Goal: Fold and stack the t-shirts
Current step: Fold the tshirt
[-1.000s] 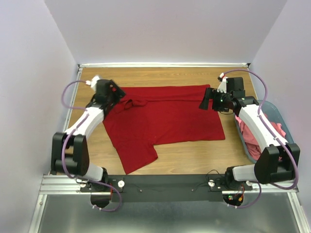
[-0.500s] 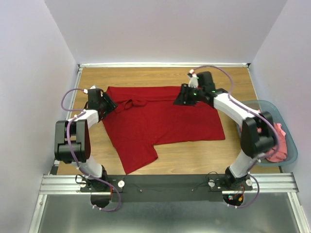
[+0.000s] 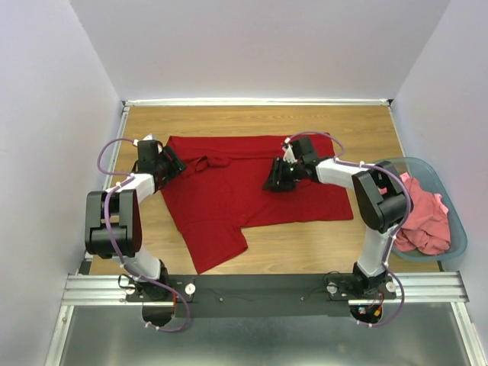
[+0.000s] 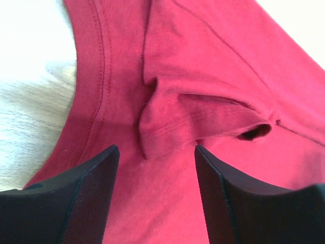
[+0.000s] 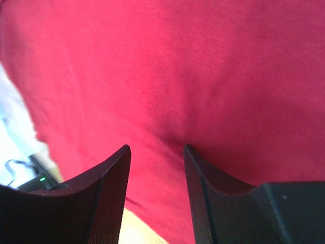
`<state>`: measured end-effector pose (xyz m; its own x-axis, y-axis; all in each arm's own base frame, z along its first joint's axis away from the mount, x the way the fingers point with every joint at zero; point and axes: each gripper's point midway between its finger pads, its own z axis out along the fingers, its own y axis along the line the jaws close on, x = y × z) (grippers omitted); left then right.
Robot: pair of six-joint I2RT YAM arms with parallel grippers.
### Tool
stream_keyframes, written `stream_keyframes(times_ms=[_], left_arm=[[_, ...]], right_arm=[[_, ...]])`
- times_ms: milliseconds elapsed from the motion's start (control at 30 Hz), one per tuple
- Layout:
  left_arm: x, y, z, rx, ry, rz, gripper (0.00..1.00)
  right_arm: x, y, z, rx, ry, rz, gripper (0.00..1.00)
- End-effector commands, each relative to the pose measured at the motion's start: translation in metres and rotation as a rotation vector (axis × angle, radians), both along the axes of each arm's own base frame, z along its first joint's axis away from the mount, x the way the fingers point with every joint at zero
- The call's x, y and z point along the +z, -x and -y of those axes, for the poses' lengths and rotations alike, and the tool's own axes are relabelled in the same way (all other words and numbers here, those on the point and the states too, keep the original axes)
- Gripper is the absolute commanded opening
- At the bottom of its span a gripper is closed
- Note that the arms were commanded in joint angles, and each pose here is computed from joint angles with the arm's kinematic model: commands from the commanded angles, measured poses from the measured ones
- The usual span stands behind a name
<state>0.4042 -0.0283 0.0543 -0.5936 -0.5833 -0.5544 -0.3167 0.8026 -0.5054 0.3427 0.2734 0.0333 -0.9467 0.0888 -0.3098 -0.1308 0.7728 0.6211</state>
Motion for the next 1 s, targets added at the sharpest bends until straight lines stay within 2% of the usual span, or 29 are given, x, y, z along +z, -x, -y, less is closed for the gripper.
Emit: stream_keyframes(times_ms=[0,233,400,467,600,767,900,967], left_arm=[[0.014,0.002,0.002,-0.045,-0.011,0.046,0.71],[0.008,0.008,0.003,-0.055,-0.009,0.030,0.71],[0.000,0.011,0.025,-0.123,0.041,0.009,0.70],[-0.001,0.012,0.035,-0.148,0.038,0.007,0.69],[-0.010,0.013,0.036,-0.137,0.042,-0.010,0.55],[-0.016,0.011,0.032,-0.102,0.038,-0.037,0.48],[-0.024,0.018,0.027,-0.068,0.026,-0.069,0.48],[-0.029,0.023,0.041,-0.110,0.028,-0.083,0.48]], right_arm=[[-0.027,0.026,0.024,-0.043,0.082,-0.047,0.55],[-0.041,0.050,0.057,-0.083,0.195,-0.057,0.57],[-0.022,0.037,0.069,-0.083,0.209,0.014,0.57],[0.002,0.023,0.055,-0.058,0.147,0.060,0.58],[0.046,-0.006,0.022,-0.009,0.051,0.157,0.58],[0.082,-0.042,-0.021,0.014,-0.030,0.240,0.58],[0.082,-0.060,-0.042,0.007,-0.049,0.252,0.56],[0.073,-0.062,-0.053,0.015,-0.057,0.237,0.55]])
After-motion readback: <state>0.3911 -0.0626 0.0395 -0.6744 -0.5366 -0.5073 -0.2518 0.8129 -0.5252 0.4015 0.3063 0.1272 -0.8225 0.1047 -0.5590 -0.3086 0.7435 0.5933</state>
